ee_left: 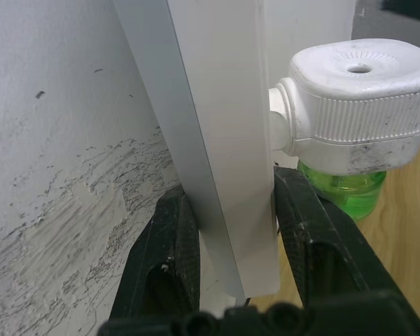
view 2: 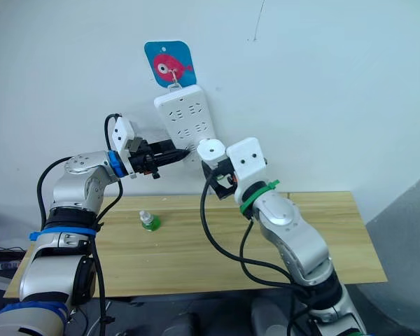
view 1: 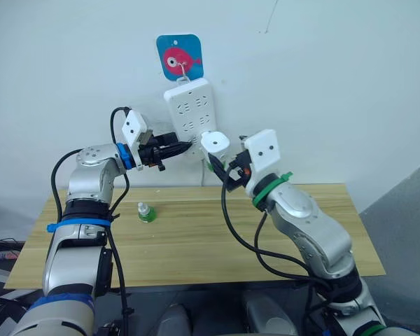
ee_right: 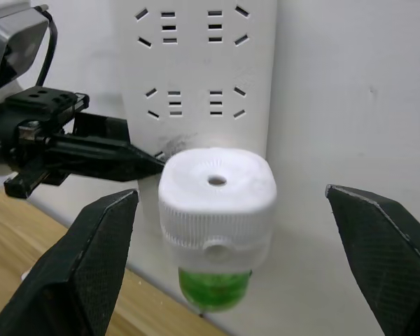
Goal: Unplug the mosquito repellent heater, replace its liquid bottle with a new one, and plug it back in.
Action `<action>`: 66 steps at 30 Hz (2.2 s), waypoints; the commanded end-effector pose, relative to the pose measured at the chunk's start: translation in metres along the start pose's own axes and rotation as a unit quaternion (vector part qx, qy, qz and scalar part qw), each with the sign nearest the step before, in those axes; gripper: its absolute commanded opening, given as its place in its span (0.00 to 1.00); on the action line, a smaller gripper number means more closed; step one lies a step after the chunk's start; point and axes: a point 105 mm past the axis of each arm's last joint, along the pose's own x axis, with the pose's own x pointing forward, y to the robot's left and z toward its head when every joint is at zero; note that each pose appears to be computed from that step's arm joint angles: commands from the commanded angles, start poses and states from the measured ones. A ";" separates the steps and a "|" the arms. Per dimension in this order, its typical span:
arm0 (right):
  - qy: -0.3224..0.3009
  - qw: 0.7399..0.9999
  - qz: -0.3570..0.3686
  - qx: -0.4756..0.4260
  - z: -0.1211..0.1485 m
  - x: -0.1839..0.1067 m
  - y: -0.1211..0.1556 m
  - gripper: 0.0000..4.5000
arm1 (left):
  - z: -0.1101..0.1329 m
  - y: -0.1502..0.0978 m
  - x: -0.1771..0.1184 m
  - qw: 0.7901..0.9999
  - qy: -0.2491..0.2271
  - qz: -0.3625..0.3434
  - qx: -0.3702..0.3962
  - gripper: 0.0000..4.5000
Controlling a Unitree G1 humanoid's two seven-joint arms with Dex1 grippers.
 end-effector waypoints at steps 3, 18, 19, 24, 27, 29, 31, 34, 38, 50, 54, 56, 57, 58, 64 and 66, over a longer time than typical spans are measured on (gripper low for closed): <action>-0.029 1.000 0.001 0.010 0.012 0.010 0.006 1.00 | 0.015 0.001 0.002 1.000 -0.017 0.010 0.023 0.30; -0.039 0.998 -0.018 0.035 0.006 0.031 0.006 0.92 | 0.015 0.001 -0.002 1.000 -0.011 0.015 0.024 0.30; -0.040 0.998 -0.018 0.037 0.006 0.031 0.006 0.87 | 0.015 0.001 -0.002 1.000 -0.011 0.015 0.024 0.30; -0.037 0.998 -0.017 0.039 0.004 0.031 0.005 0.65 | 0.015 0.001 -0.003 1.000 -0.011 0.017 0.023 0.30; -0.033 0.999 -0.015 0.038 0.003 0.030 0.006 0.65 | 0.015 0.001 -0.002 1.000 -0.012 0.017 0.022 0.30; -0.033 0.999 -0.012 0.040 0.004 0.028 0.006 0.65 | 0.014 0.001 -0.002 1.000 -0.013 0.017 0.021 0.30; -0.034 0.998 -0.010 0.045 0.006 0.025 0.006 0.65 | 0.014 0.002 -0.002 1.000 -0.013 0.020 0.021 0.30; -0.035 0.998 -0.007 0.050 0.008 0.019 0.006 0.65 | 0.013 0.002 -0.002 0.999 -0.013 0.023 0.021 0.30; -0.032 0.998 0.003 0.051 0.012 0.000 0.004 0.65 | 0.010 0.005 -0.003 0.999 -0.007 0.032 0.025 0.30; -0.032 0.997 -0.004 0.075 0.022 -0.026 -0.012 0.65 | 0.007 0.009 -0.016 0.997 -0.017 0.071 0.033 0.30; -0.032 0.994 -0.030 0.104 0.020 -0.029 -0.028 0.65 | -0.003 0.007 -0.034 0.995 -0.001 0.090 0.047 0.52; -0.033 0.992 -0.038 0.113 0.020 -0.030 -0.034 0.65 | -0.005 0.004 -0.043 0.993 0.003 0.100 0.067 0.66; -0.035 0.992 -0.043 0.117 0.020 -0.032 -0.037 0.65 | -0.004 0.001 -0.047 0.992 0.004 0.103 0.079 0.73; -0.037 0.990 -0.049 0.124 0.020 -0.033 -0.041 0.65 | -0.004 -0.004 -0.052 0.991 0.007 0.100 0.094 0.80; -0.061 0.972 -0.079 0.212 0.021 -0.048 -0.062 0.65 | 0.012 -0.071 -0.039 0.991 -0.014 0.002 0.135 1.00; -0.072 0.961 -0.082 0.255 0.022 -0.052 -0.065 0.65 | 0.015 -0.093 -0.020 0.991 -0.030 -0.036 0.128 1.00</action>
